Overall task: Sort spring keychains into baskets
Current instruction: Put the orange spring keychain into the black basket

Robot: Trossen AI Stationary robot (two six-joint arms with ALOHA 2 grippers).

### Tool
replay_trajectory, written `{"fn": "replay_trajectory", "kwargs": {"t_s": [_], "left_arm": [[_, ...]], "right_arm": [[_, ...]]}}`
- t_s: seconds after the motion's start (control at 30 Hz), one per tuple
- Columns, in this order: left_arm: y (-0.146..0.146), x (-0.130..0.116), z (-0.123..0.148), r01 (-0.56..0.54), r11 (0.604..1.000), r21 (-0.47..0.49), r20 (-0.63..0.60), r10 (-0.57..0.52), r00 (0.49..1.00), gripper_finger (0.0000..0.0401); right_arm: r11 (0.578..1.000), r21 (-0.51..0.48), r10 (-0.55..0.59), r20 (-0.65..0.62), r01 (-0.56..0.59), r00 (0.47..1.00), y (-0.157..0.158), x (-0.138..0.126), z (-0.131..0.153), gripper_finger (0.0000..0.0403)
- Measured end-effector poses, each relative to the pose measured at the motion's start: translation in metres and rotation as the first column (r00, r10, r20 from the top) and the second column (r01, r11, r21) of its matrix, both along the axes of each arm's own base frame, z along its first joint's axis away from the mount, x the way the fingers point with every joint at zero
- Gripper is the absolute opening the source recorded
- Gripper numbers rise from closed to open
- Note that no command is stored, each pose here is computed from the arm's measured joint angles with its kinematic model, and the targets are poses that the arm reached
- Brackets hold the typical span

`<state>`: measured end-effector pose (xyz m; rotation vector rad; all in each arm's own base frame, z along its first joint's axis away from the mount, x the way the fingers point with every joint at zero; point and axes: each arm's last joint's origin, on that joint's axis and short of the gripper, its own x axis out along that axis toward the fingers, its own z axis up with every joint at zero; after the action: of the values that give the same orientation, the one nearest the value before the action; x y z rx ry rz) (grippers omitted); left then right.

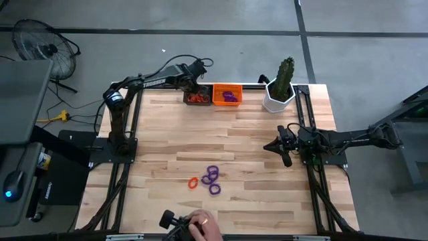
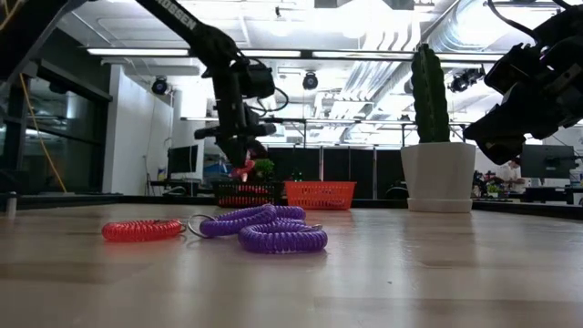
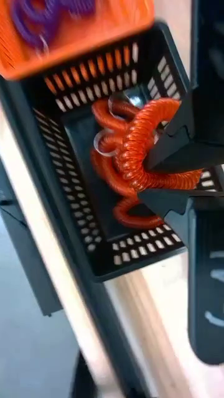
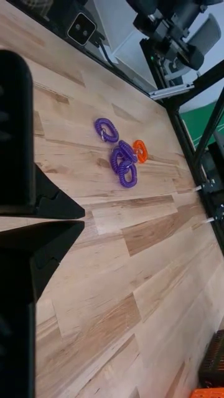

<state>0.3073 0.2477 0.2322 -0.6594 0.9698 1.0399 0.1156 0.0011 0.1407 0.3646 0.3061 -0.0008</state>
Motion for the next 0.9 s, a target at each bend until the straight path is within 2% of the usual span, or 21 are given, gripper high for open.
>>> {"fn": "replay_trajectory", "kwargs": {"t_s": [0.17, 0.33, 0.57, 0.7, 0.9], "left_arm": [[0.007, 0.008, -0.002, 0.028, 1.000, -0.004, -0.027, -0.029, 0.999, 0.0038], [0.012, 0.014, 0.005, 0.070, 0.997, -0.015, -0.033, -0.070, 0.997, 0.0070], [0.013, 0.015, 0.001, 0.095, 0.995, -0.026, -0.061, -0.097, 0.993, 0.0109], [0.011, 0.014, 0.000, 0.131, 0.990, -0.044, -0.090, -0.134, 0.987, 0.0112], [-0.001, 0.018, 0.006, 0.239, 0.966, -0.100, -0.035, -0.243, 0.969, 0.0112]], "right_arm": [[1.000, 0.000, 0.000, 0.000, 0.000, 1.000, 0.000, 0.000, 0.000, 0.0012], [1.000, 0.000, 0.000, 0.000, 0.000, 1.000, 0.000, 0.000, 0.000, 0.0012], [1.000, 0.000, 0.000, 0.000, 0.000, 1.000, 0.000, 0.000, 0.000, 0.0012], [1.000, 0.000, 0.000, 0.000, 0.000, 1.000, 0.000, 0.000, 0.000, 0.0012], [1.000, 0.000, 0.000, 0.000, 0.000, 1.000, 0.000, 0.000, 0.000, 0.0012]]}}
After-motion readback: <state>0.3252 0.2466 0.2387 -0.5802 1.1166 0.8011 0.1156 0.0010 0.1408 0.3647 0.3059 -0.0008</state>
